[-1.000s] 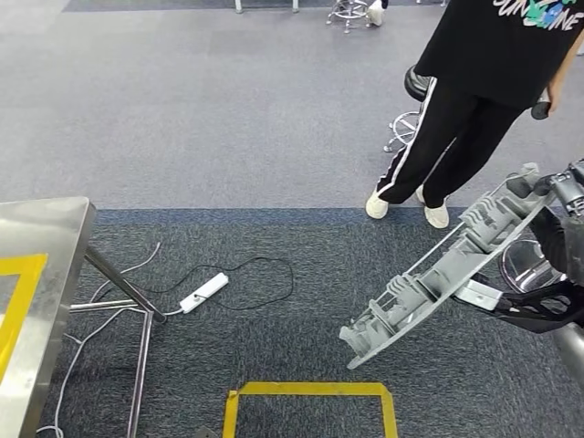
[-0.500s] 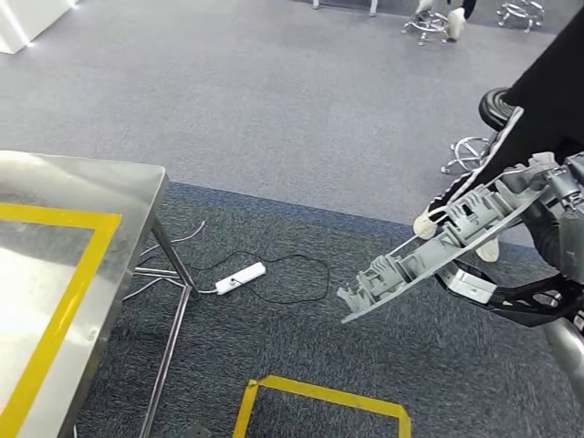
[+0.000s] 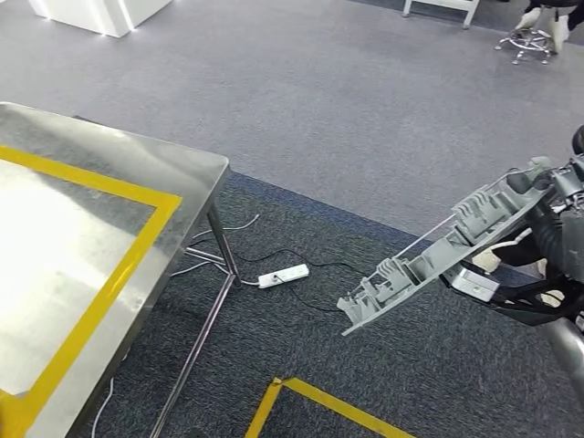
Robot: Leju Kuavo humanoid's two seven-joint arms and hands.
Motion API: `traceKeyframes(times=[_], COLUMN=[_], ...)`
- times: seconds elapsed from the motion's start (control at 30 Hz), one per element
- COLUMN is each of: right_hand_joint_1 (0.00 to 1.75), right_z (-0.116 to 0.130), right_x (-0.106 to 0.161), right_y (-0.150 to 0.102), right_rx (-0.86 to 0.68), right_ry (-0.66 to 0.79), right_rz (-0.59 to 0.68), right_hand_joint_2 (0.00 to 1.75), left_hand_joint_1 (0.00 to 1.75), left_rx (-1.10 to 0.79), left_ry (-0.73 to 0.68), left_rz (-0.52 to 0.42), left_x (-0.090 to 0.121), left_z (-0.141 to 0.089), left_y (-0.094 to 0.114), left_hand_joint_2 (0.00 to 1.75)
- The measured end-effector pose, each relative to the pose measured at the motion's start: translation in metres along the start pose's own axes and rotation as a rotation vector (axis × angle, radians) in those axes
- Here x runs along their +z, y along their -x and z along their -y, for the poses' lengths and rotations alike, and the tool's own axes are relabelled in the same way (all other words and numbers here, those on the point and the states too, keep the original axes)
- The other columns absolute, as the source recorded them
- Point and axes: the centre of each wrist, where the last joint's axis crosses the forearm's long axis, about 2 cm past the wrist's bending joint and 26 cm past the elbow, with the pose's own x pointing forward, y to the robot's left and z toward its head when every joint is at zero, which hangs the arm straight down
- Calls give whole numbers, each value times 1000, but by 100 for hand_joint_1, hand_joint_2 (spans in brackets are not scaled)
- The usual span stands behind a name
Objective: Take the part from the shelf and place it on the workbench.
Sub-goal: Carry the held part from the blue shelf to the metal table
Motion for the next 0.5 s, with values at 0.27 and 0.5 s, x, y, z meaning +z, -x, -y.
traceKeyframes(times=[0.27,0.5], right_hand_joint_1=[175,175], right_z=[-1,-2], right_x=[2,2], right_y=[-1,-1], right_rx=[-3,-7], right_ry=[-10,-11], right_rz=[-2,-8], right_hand_joint_2=[175,175], left_hand_joint_1=[0,0], left_rx=[-1,-5], left_ry=[-6,-9], left_rz=[0,0], left_x=[-1,-1], left_z=[-3,-5], left_y=[0,1], left_hand_joint_2=[0,0])
